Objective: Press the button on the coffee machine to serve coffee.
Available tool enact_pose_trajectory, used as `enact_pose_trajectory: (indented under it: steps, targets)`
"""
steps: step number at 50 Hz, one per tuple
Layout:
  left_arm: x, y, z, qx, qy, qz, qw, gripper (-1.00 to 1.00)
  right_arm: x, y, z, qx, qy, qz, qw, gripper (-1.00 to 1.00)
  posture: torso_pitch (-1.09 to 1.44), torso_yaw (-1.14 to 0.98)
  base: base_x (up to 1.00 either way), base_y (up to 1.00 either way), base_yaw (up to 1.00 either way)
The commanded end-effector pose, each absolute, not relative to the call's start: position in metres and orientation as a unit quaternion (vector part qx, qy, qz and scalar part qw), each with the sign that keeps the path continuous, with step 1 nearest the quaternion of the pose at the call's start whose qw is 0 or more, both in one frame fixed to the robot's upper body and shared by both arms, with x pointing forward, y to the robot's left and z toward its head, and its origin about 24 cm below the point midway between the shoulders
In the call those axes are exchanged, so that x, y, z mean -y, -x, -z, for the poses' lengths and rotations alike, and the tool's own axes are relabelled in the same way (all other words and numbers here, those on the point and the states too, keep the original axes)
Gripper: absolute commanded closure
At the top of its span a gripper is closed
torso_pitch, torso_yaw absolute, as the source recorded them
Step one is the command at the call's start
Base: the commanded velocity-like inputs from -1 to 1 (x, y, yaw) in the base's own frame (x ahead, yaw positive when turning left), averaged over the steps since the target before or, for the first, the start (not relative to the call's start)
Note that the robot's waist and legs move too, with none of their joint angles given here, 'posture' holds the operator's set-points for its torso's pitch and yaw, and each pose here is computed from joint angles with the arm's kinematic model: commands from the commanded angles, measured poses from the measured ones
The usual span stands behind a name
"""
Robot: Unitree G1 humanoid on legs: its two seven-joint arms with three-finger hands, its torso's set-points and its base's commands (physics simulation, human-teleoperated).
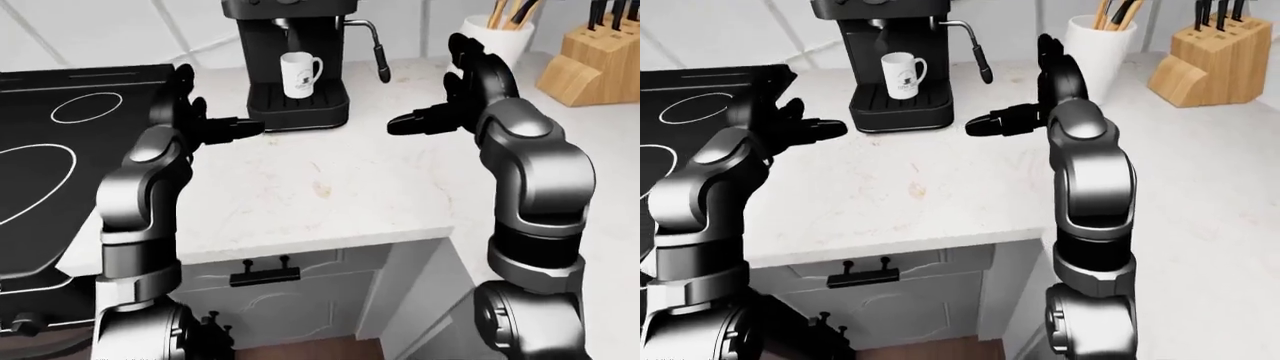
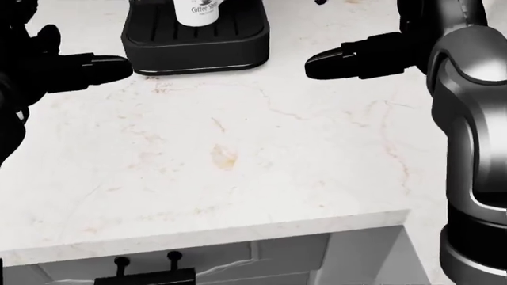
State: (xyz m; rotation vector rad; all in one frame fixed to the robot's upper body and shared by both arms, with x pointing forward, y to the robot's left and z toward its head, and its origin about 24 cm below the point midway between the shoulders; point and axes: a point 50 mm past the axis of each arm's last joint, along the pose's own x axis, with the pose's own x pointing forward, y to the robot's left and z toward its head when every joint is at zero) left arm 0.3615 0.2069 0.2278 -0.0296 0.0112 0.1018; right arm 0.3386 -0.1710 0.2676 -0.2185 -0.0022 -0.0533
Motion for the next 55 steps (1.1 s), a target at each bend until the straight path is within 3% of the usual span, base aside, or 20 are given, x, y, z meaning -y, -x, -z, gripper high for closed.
enact_pose_trajectory:
  steps: [1, 38, 55]
  targets:
    - [-0.2069, -0.3566, -0.2580, 0.059, 0.013, -0.051, 0.997, -1.00, 0.1685, -0.3332, -0.2918, 0.057, 0.111, 0.024, 0.992, -1.00, 0.00, 0.00, 0.00, 0.00, 0.00]
    - [-0.2064, -0.3562, -0.2559, 0.057, 0.016, -0.053, 0.997, -1.00, 0.1636, -0.3347, -0.2904, 0.060, 0.111, 0.017, 0.992, -1.00, 0.00, 0.00, 0.20, 0.02, 0.00]
    - [-0.2058, -0.3572, -0.2527, 0.055, 0.018, -0.053, 0.997, -1.00, 0.1638, -0.3355, -0.2915, 0.050, 0.122, 0.017, 0.991, -1.00, 0.00, 0.00, -0.09, 0.05, 0.00]
